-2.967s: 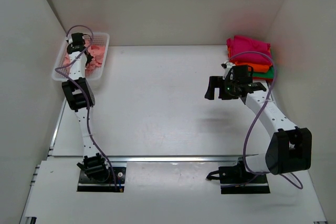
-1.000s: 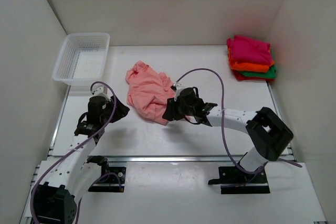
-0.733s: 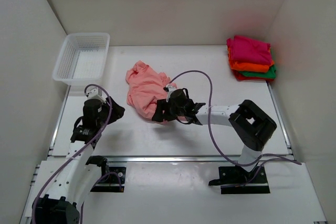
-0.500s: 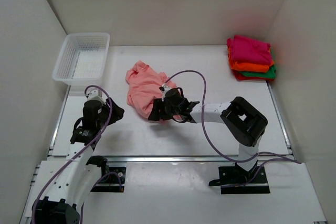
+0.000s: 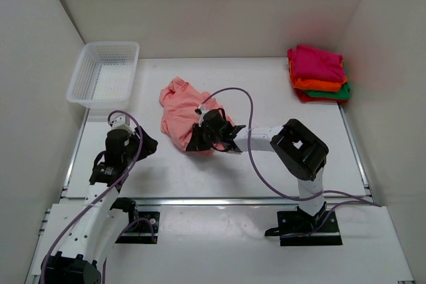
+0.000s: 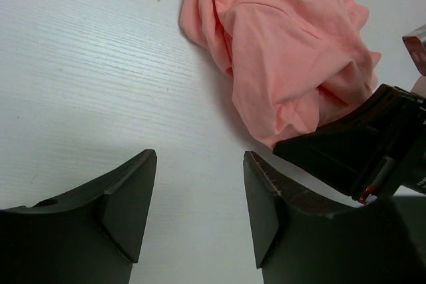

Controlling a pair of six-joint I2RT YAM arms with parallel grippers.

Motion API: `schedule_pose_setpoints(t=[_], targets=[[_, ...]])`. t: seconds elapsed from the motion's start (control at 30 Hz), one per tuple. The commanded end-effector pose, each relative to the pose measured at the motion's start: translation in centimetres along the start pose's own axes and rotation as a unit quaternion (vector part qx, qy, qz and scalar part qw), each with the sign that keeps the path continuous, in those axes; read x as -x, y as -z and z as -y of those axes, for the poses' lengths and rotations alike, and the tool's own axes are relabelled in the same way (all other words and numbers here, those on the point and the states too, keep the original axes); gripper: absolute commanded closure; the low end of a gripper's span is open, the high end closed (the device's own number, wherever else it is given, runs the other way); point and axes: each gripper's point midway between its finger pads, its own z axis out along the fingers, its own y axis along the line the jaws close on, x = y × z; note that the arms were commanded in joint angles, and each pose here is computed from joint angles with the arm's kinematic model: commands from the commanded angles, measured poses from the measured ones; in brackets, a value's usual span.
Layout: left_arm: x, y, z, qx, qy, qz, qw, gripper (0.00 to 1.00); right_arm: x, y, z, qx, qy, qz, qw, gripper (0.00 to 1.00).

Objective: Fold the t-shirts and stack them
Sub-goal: Flatten out the tshirt

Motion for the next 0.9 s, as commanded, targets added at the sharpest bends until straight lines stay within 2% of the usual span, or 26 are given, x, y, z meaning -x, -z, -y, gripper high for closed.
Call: schedule_pose_setpoints(t=[0.0,0.03,0.1,0.13,0.23,0.33,0.47,0.53,0.57,0.67,0.87], targets=[[0.3,0.0,-0.2,-0.002,-0.013,0.013,1.000,0.34,4.2,1.9,-4.0,0.025,0.070,0.032,0.997,1.00],[0.3,-0.2,-0.4,0.003,-0.018,0.013,1.000,0.33,7.3,3.5,-6.3,0.025,0.113,0.068,0.991,1.00],[0.4,-0.6,-0.5,0.003,-0.030,0.014,0.999,0.33,9.7,7.0,-7.6,0.001,0.137,0.070,0.988,1.00],[0.2,-0.8,-0.3,-0.002,-0.033,0.012,0.999,0.33,12.2,9.5,-10.5,0.023,0.155,0.100,0.983,1.00],[-0.2,-1.7,0.4,-0.020,-0.033,0.006,0.999,0.34,17.9,17.1,-13.3,0.029,0.181,0.159,0.970,1.00],[-0.1,-2.3,1.3,-0.041,-0.031,0.015,0.999,0.33,21.1,22.3,-15.2,0.032,0.203,0.204,0.957,1.00],[0.4,-2.8,2.4,-0.068,-0.036,0.042,0.996,0.33,23.0,27.2,-17.2,0.058,0.216,0.242,0.944,1.00],[0.5,-3.1,2.6,-0.079,-0.037,0.051,0.995,0.34,23.5,28.3,-17.4,0.058,0.223,0.252,0.940,1.00],[-0.5,-3.5,2.9,-0.090,-0.030,0.033,0.995,0.34,24.0,30.1,-18.2,0.067,0.225,0.270,0.934,1.00],[0.2,-3.6,5.0,-0.133,-0.023,0.042,0.990,0.35,24.1,31.3,-18.7,0.081,0.228,0.278,0.929,1.00],[1.4,-4.3,6.8,-0.143,-0.026,0.058,0.988,0.33,24.7,35.1,-18.8,0.082,0.238,0.294,0.922,1.00]])
